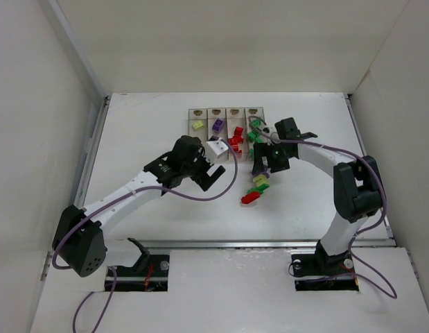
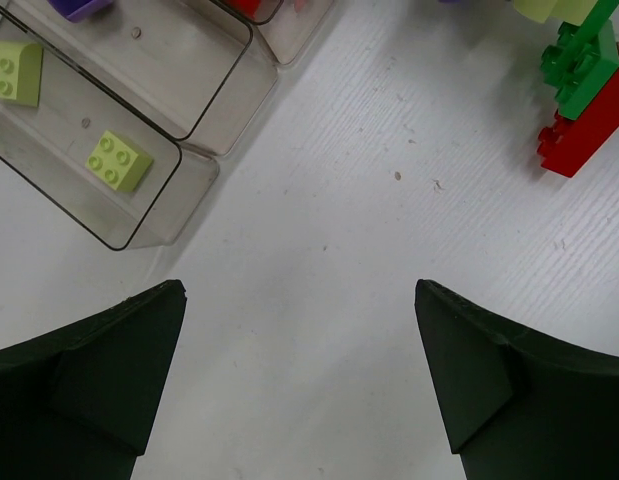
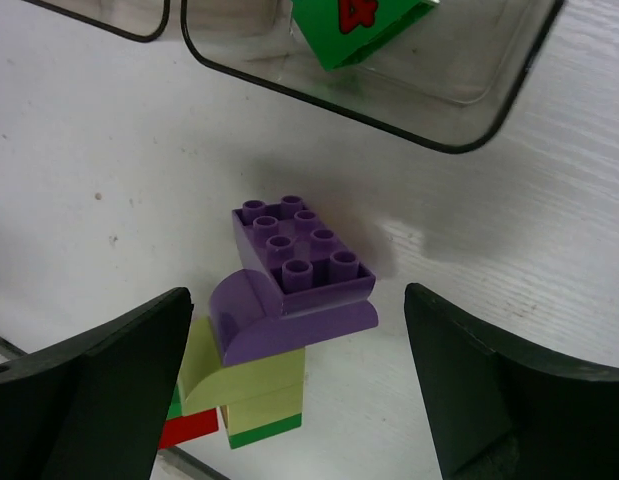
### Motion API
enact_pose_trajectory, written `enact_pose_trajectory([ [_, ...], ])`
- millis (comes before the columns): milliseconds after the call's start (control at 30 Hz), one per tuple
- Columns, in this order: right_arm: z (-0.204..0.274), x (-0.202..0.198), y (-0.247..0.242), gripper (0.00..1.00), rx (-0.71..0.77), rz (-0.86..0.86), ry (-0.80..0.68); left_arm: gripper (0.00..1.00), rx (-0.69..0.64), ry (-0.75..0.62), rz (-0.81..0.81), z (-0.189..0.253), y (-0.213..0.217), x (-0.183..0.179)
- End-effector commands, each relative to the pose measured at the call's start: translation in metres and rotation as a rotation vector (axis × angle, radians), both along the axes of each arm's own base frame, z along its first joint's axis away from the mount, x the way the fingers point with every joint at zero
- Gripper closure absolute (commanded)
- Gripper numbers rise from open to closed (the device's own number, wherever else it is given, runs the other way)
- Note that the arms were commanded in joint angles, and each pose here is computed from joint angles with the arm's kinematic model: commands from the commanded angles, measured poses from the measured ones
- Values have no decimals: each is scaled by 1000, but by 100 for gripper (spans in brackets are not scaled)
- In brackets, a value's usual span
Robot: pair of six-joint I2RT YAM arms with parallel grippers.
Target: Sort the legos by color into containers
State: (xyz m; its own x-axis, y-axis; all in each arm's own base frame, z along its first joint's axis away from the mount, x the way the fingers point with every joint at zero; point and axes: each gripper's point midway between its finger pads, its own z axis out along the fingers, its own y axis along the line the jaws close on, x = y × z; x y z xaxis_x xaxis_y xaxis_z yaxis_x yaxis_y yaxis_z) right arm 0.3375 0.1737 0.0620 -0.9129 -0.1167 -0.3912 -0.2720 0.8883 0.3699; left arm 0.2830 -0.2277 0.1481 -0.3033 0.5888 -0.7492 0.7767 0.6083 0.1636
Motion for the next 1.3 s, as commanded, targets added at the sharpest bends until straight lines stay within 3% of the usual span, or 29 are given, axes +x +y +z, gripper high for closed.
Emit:
enact_pose_trajectory([
  [0,2,10,16,9,19,108,-66,3,-49,-27,9,12,-3,0],
  [133,-5,10,19,22,17,117,-57,3,-40,-35,25,12,0,3],
  [333,-5,19,23,24,29,109,-85,3,-39,-35,25,12,0,3],
  [467,-8,22,25,48,37,114,-84,3,-39,-35,25,14,1,1],
  [500,-7,21,26,63,42,125,-86,3,-39,-35,25,14,1,1],
  [600,-8,21,28,87,47,142,-80,3,-44,-31,18,14,0,0],
  [700,6,14,32,100,84,202,-117,3,-44,-31,18,14,0,0],
  [1100,88,-9,58,100,268,397,-286,3,-55,-49,-10,22,-3,0],
  [1267,148,-21,75,100,390,522,-462,7,-93,-91,-45,48,-9,8],
])
